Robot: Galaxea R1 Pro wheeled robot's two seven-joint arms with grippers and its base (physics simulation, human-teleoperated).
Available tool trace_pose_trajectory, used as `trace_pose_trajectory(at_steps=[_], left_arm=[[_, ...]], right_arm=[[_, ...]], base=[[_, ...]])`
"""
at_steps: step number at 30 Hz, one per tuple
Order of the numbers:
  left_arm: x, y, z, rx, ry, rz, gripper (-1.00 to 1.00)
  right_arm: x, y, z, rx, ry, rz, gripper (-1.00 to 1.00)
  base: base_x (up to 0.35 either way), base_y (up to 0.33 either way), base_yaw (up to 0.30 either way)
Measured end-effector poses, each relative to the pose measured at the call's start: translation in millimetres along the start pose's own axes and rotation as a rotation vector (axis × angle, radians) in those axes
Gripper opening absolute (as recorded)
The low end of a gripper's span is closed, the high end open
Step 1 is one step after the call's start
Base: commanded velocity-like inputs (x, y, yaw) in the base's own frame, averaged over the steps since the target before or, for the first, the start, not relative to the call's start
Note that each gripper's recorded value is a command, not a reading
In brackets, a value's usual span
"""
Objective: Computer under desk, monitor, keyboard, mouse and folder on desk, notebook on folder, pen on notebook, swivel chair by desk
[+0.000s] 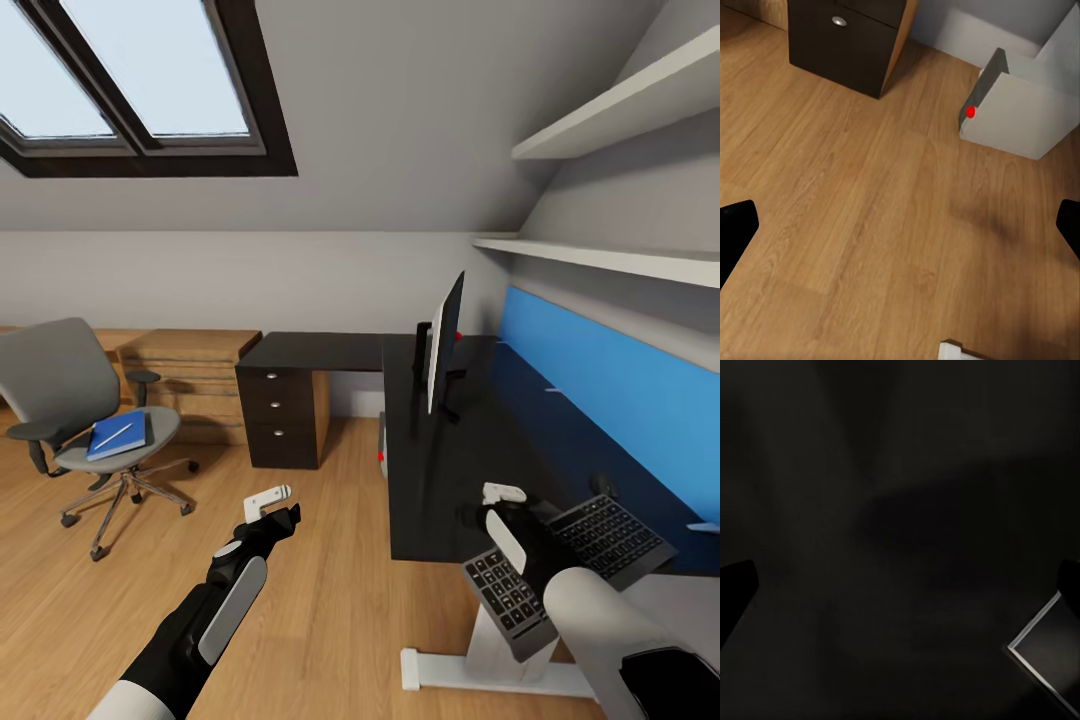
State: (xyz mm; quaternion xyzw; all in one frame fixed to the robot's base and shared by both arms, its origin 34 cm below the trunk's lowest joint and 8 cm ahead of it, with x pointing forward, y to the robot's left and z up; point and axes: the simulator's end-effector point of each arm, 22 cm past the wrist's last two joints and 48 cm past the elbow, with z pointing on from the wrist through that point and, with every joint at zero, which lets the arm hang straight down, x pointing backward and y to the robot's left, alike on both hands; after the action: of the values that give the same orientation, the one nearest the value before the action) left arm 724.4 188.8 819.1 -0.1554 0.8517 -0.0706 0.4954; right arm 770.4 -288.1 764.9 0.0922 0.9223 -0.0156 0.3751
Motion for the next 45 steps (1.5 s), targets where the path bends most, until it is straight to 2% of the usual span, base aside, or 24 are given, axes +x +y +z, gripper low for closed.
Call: trace_pose_trajectory(at_steps=[6, 12, 18, 28, 37, 45], left_arm=[[-8.2, -2.9, -4.7, 0.000, 0.000, 0.001, 1.00], [-16.3, -5.5, -9.4, 0.000, 0.000, 0.001, 1.00], [-24.2, -8.0, -14.1, -0.001, 0.000, 0.001, 1.00], [-33.7, -10.3, -19.7, -0.002, -0.001, 0.004, 1.00], [-33.3, -10.1, -19.6, -0.001, 0.001, 0.001, 1.00], [-32.2, -10.2, -19.6, -0.001, 0.006, 0.003, 1.00]], right_arm=[[-10.8, 3.6, -8.1, -0.006, -0.009, 0.001, 1.00], [-52.3, 17.2, -27.8, -0.037, -0.088, 0.004, 1.00], [-76.0, 22.6, -42.4, -0.052, -0.125, 0.009, 1.00], [-93.5, 40.7, -70.0, -0.097, -0.103, -0.015, 1.00], [-101.2, 62.0, -86.9, -0.179, -0.087, 0.030, 1.00], [-102.2, 62.6, -90.6, -0.188, -0.093, 0.036, 1.00]], base=[[0.000, 0.000, 0.000], [0.000, 0.000, 0.000], [0.000, 0.000, 0.000], [0.000, 0.000, 0.000], [0.000, 0.000, 0.000], [0.000, 0.072, -0.057]])
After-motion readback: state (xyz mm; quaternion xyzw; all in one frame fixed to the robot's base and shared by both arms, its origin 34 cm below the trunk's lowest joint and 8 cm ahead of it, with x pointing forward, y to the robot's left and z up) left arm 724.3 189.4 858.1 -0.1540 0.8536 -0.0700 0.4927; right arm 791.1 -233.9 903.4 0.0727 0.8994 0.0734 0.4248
